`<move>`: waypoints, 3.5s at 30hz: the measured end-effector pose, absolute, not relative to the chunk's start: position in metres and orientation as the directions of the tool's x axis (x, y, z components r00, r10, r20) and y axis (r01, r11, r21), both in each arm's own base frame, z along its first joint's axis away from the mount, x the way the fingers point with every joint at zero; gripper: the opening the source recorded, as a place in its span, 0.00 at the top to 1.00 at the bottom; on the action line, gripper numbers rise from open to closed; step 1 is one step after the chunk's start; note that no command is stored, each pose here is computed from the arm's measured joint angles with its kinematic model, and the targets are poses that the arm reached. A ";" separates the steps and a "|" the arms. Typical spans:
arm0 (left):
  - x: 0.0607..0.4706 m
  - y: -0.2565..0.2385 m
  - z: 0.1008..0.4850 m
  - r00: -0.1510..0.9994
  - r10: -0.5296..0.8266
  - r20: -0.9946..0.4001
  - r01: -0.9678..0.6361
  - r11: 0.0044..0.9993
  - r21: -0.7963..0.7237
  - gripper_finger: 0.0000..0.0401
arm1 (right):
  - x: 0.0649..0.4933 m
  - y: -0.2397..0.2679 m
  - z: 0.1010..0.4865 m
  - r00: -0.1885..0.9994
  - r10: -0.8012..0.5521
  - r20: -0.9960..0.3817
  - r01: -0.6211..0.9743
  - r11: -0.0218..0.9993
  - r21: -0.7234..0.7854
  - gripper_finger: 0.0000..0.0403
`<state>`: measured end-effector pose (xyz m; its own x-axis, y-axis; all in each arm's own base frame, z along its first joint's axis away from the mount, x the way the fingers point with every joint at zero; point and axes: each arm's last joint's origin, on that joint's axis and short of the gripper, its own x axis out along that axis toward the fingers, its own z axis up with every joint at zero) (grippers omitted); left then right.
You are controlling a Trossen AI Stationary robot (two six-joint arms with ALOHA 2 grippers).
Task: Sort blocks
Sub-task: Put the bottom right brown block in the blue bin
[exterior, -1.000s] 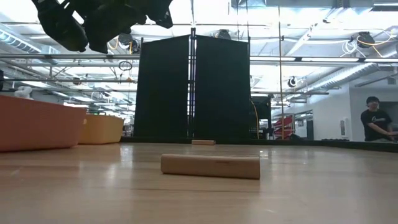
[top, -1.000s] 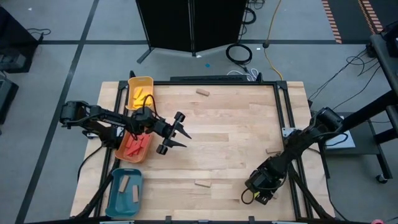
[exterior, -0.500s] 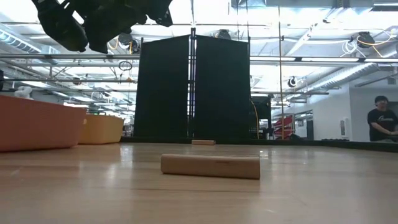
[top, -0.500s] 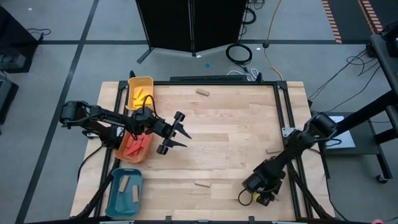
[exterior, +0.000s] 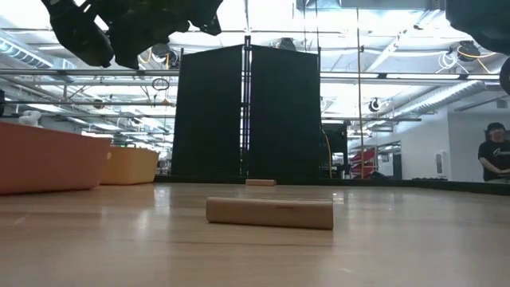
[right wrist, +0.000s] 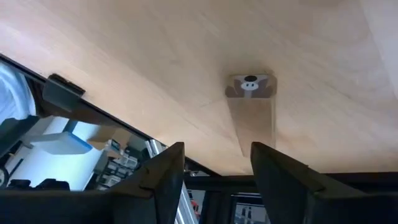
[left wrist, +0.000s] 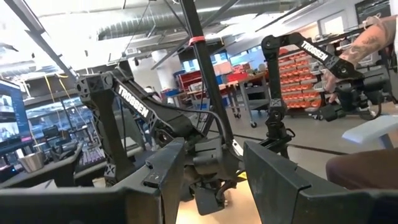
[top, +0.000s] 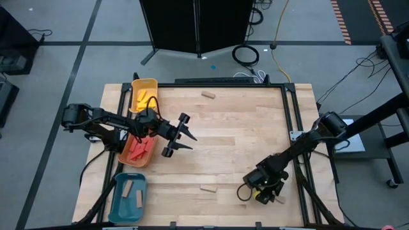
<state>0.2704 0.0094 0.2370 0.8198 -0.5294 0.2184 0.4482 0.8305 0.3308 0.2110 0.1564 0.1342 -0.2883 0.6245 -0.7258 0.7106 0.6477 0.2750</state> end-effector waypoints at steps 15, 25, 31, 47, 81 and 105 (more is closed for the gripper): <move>0.270 0.009 0.240 0.813 -0.530 0.241 0.421 0.821 0.385 0.60 | 0.205 0.157 0.132 -0.275 0.523 -0.807 0.630 0.732 0.260 0.55; 0.271 0.010 0.237 0.823 -0.526 0.212 0.429 0.822 0.373 0.60 | 0.196 0.177 0.130 -0.203 0.435 -0.877 0.590 0.769 0.244 0.55; 0.271 0.014 0.236 0.832 -0.514 0.210 0.420 0.830 0.366 0.60 | 0.186 0.186 0.128 -0.183 0.341 -0.922 0.587 0.790 0.176 0.55; 0.271 0.014 0.236 0.832 -0.513 0.211 0.420 0.831 0.364 0.60 | 0.193 0.191 0.142 -0.135 0.206 -0.969 0.632 0.771 0.076 0.80; 0.245 0.020 0.243 0.693 -0.695 0.194 0.677 0.719 0.157 0.60 | 0.307 0.188 0.298 0.798 -0.351 -0.489 0.474 0.867 0.152 0.78; 0.230 -0.027 0.234 0.856 -0.504 0.114 0.492 0.862 0.120 0.60 | 0.366 0.160 0.317 0.912 -0.345 -0.220 0.369 0.926 0.076 0.77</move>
